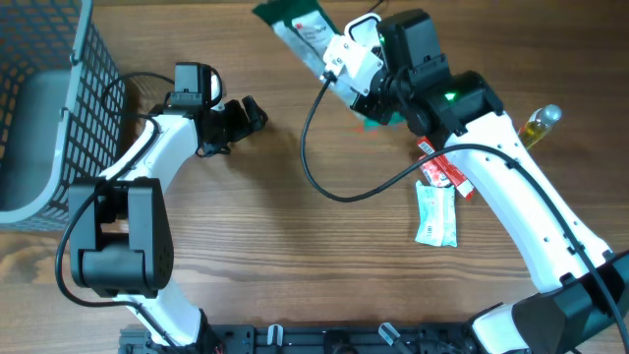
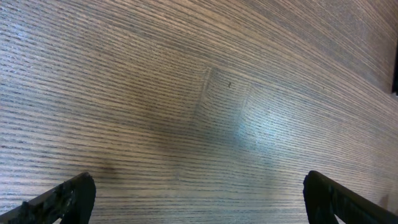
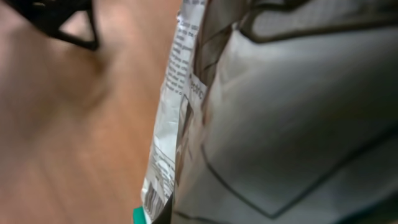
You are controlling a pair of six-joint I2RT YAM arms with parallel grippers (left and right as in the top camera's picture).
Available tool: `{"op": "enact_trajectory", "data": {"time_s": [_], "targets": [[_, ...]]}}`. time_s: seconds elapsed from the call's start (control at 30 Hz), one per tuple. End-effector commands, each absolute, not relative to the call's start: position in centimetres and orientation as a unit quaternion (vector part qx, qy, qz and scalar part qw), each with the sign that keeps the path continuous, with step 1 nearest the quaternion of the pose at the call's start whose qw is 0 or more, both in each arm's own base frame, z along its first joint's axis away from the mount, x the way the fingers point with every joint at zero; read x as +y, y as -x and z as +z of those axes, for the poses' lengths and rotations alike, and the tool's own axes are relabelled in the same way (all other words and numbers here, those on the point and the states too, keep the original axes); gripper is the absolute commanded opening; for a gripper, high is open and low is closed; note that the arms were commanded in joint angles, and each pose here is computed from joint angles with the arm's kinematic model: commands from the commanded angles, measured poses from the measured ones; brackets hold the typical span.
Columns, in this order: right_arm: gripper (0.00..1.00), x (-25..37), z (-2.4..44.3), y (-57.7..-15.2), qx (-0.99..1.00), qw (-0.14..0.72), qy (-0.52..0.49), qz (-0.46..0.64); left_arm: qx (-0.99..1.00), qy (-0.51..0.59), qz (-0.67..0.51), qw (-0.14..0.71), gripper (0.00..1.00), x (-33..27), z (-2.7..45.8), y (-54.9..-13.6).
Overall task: Scan the item barcode
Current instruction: 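Lift the glove package with the right gripper up to the white scanner, then hold the glove package against the white scanner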
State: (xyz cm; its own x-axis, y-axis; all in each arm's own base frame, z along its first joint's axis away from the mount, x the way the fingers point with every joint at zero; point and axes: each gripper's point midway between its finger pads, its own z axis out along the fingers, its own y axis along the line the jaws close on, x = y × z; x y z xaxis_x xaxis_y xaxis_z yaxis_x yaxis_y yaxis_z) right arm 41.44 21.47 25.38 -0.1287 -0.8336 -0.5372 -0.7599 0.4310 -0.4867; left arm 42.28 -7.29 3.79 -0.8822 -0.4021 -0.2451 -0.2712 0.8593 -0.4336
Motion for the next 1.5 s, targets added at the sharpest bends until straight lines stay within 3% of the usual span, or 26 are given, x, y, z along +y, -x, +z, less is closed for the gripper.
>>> {"op": "enact_trajectory", "data": {"time_s": [0.0, 0.2, 0.67, 1.13, 1.47], "targets": [[0.04, 19.9, 28.2, -44.0, 0.714, 0.425, 0.535, -0.151, 0.950, 0.171, -0.196, 0.175, 1.00, -7.2, 4.4, -42.3], [0.04, 19.0, 28.3, -48.4, 0.699, 0.444, 0.504, -0.245, 0.950, 0.170, -0.196, 0.175, 1.00, -7.2, 4.4, -42.3], [0.04, 20.7, 21.6, -55.7, 0.654, 0.444, 0.520, -0.325, 0.950, 0.171, -0.196, 0.175, 1.00, -7.2, 4.4, -42.3], [0.04, 20.6, 17.4, -58.7, 0.656, 0.458, 0.499, -0.333, 0.950, 0.170, -0.196, 0.175, 1.00, -7.2, 4.4, -42.3], [0.04, 21.9, 14.3, -58.5, 0.656, 0.446, 0.528, -0.304, 0.950, 0.171, -0.196, 0.175, 1.00, -7.2, 4.4, -42.3]]}}
